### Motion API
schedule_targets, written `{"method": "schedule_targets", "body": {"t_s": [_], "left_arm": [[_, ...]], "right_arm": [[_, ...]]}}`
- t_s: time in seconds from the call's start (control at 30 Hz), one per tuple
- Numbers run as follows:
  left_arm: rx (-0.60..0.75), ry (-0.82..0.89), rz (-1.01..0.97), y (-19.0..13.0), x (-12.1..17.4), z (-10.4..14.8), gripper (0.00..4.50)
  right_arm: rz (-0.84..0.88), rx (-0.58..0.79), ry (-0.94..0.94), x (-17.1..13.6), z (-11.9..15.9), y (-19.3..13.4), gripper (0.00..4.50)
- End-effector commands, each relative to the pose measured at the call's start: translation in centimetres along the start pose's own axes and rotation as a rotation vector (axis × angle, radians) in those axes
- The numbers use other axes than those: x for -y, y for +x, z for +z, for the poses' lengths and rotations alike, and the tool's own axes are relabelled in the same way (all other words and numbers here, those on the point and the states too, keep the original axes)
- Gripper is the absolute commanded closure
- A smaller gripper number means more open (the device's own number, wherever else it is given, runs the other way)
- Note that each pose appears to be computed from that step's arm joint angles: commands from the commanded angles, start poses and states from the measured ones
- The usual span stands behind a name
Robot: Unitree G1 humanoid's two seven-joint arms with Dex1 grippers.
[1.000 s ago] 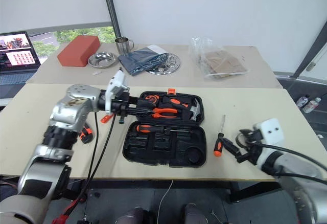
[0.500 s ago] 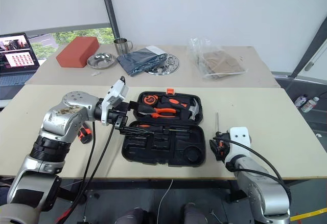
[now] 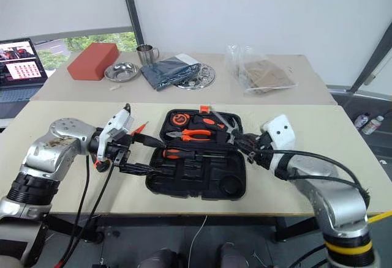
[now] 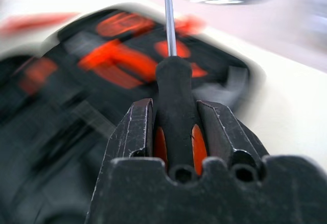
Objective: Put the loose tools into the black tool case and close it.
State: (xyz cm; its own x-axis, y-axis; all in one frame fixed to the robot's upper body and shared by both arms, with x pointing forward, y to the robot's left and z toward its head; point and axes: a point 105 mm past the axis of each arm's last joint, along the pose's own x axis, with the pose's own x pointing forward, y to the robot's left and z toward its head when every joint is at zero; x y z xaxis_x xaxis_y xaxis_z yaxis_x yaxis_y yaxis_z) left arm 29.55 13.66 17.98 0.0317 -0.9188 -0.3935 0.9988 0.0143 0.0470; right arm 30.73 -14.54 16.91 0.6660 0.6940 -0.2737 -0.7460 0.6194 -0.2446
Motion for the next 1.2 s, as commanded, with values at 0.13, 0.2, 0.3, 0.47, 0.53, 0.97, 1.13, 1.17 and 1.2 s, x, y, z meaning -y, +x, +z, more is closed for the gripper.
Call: {"method": "schedule_targets", "body": {"t_s": [0.13,0.2,0.3,0.47,0.53,0.97,1.13,1.17,1.2], "left_arm": [[0.007,0.088,0.036,-0.5,0.0,1.1,0.00],[0.013,0.087,0.053,-0.4,-0.1,1.2,0.00],[0.010,0.077,0.086,-0.7,-0.2,1.0,0.00],[0.006,0.066,0.124,-1.3,-0.4,1.1,0.00],[0.007,0.064,0.128,-1.2,-0.4,1.2,0.00],[0.058,0.100,0.091,0.6,-0.7,2.0,0.00],[0.042,0.098,0.112,0.2,-1.0,1.4,0.00],[0.034,0.099,0.118,0.1,-1.0,1.1,0.00],[0.026,0.100,0.126,0.1,-1.1,0.9,0.00]], "right_arm": [[0.342,-0.065,-0.301,-1.2,-0.7,2.2,3.44],[0.388,-0.080,-0.334,-1.5,-1.1,2.8,3.44],[0.422,-0.086,-0.351,-2.2,-1.5,3.7,3.44],[0.430,-0.094,-0.362,-2.5,-1.7,4.5,3.44],[0.430,-0.116,-0.353,-2.3,-2.2,4.4,3.44],[0.328,-0.074,-0.232,-0.4,-2.5,1.9,0.07],[0.327,0.023,-0.132,-1.5,0.0,3.5,0.84],[0.338,0.021,-0.134,-1.9,0.0,3.7,1.11],[0.344,0.013,-0.143,-2.1,-0.2,4.0,1.47]]}}
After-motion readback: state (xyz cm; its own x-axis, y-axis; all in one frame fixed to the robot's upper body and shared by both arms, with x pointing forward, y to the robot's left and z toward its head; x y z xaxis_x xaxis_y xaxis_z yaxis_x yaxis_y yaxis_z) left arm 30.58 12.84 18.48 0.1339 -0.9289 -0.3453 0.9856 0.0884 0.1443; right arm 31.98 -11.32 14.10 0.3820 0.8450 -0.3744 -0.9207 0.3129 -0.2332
